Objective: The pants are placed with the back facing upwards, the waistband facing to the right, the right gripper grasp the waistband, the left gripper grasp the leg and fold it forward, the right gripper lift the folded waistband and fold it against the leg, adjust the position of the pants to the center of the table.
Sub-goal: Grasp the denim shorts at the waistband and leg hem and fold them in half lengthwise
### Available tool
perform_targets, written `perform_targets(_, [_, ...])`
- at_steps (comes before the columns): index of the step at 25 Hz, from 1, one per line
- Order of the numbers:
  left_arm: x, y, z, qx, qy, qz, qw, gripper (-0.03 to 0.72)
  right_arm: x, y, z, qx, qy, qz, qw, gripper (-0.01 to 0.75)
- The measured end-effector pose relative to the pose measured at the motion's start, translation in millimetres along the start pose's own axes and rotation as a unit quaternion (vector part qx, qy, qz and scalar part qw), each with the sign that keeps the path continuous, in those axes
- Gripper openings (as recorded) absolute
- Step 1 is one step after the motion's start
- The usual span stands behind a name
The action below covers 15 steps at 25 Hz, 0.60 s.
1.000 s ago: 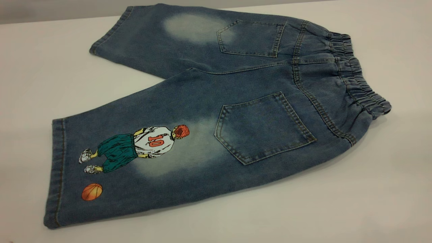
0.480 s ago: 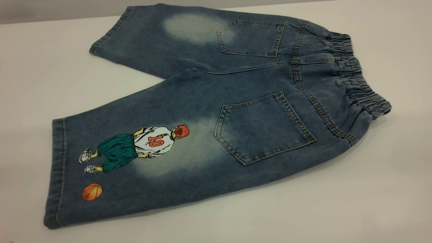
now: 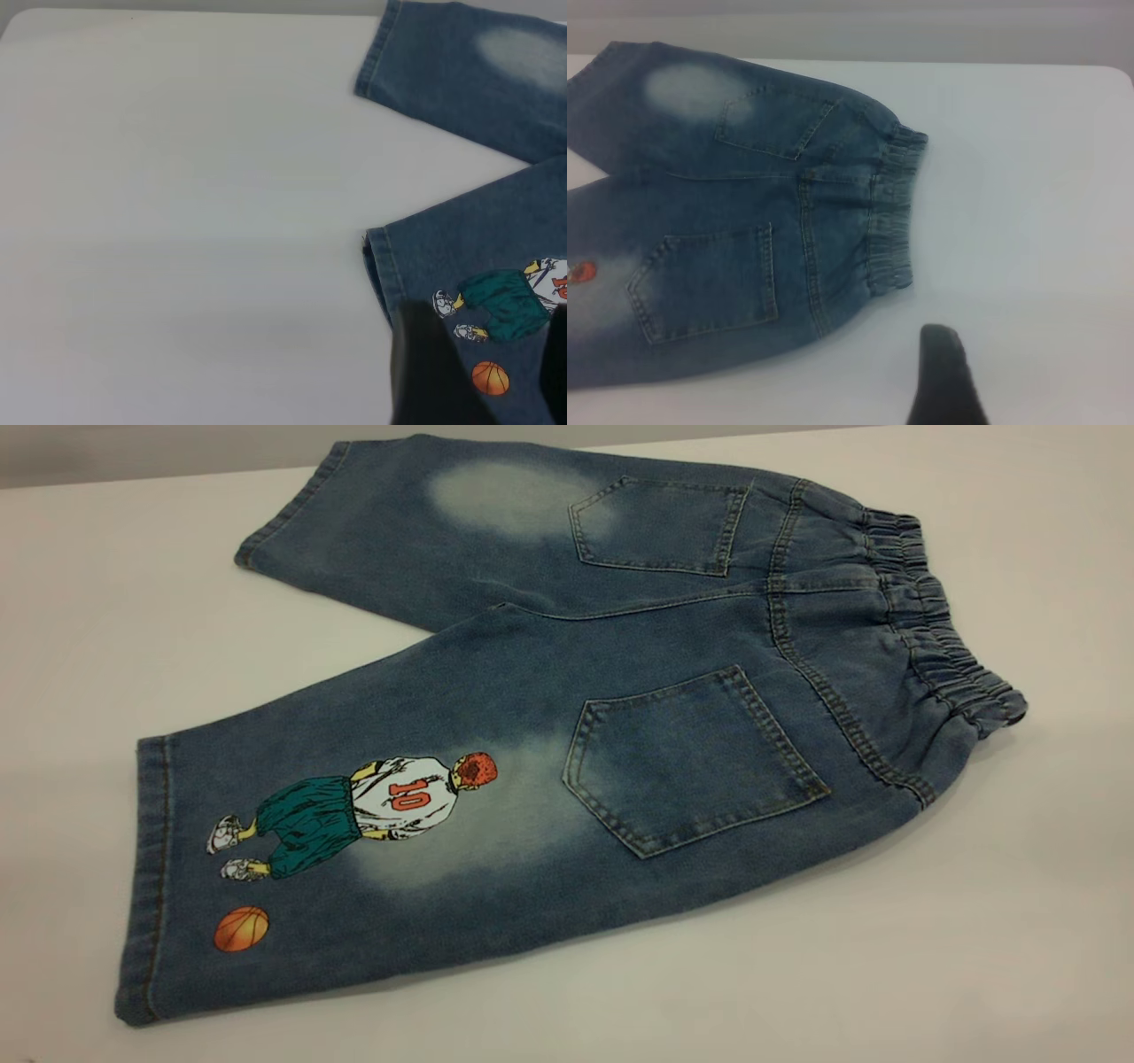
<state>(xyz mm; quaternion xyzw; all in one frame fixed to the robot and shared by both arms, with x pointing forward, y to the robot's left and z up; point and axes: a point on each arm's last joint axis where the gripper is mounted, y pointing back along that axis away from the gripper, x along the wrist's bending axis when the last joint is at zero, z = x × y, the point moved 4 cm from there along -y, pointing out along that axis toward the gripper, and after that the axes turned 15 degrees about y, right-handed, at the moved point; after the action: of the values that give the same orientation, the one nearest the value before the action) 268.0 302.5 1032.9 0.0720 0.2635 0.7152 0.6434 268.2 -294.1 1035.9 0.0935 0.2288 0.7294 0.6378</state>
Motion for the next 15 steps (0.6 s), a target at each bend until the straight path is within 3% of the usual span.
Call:
perform_targets(7, [0, 0, 0, 0.000, 0.000, 0.000, 1.000, 0.311, 2, 0, 0, -0.001, -0.004, 0.006, 1.000, 0.408])
perform_targets(15, [0, 1, 5, -0.005, -0.015, 0.003, 1.000, 0.311, 14, 1, 7, -0.023, -0.037, 0.054, 0.998, 0.408])
